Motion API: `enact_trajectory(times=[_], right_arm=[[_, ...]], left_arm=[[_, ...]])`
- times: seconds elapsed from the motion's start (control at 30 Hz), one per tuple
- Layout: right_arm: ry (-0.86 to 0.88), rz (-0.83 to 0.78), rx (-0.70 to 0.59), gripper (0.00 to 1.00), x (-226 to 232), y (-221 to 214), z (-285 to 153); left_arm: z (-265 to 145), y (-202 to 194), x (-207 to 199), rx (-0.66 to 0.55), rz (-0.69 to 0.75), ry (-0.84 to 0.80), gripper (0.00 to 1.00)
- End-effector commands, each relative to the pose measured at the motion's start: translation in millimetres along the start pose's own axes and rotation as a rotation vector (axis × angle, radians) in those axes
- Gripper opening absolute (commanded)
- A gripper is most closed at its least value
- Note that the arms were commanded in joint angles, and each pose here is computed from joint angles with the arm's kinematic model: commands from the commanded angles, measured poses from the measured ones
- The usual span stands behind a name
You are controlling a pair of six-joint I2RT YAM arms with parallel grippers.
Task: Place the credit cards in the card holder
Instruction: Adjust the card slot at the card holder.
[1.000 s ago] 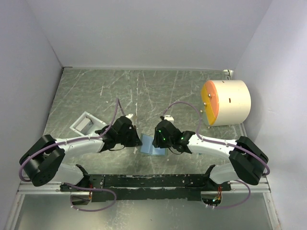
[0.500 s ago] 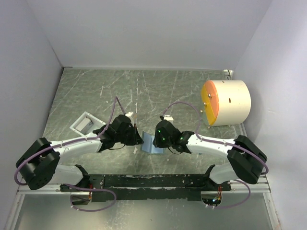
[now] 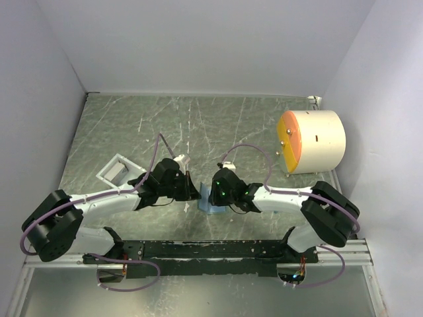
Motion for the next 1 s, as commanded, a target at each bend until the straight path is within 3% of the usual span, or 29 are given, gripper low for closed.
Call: enact_trajectory(times=[0.0,0.07,0.17,0.3,0.4,0.63,0.8,0.97], right_arm=[[0.023,0.004,-0.001,0.21,0.2,-4.6,6.0],[0.031,0.005,-0.001,0.21,-0.1,-6.3,6.4],[0.023,0.002,0.002,0.21,-2.2,-7.9,6.9],[0.031,0.013,0.009,0.21,-3.4,-12.0,8.3],[0.042,0.013,0.018,0.21,-2.8,-14.2,9.3],[0.030,0.003,0.021,0.20,-4.1,-14.3,10.5],[0.031,0.008,0.021,0.20,-4.6,-15.4,10.5],[0.024,0.008,0.027,0.20,-7.2,-18.4,11.1]], left_arm=[[-5.1,5.6,-15.9,-0.022,0.001,-0.102,0.07],[-3.6,3.6,-14.6,-0.008,-0.001,-0.099,0.07],[-0.4,2.6,-13.3,0.013,0.004,-0.087,0.20],[1.3,1.5,-11.0,0.013,0.002,-0.082,0.27],[0.6,1.9,-9.7,0.003,0.005,-0.077,0.28],[7.2,-0.9,-2.9,0.019,0.004,-0.048,0.15],[6.1,-0.9,-0.4,0.014,0.003,-0.028,0.27],[2.8,0.8,-1.6,0.007,0.015,-0.023,0.32]])
Point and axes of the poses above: each gripper's point midway between its finger pads, its own z axis out along the fingers, its own x axis along the line the jaws close on, y = z × x, the point moved 6 cm from there along -z, back along the fingers, and after that the axes turned 3 degrees about -z, right-handed, at the moved point
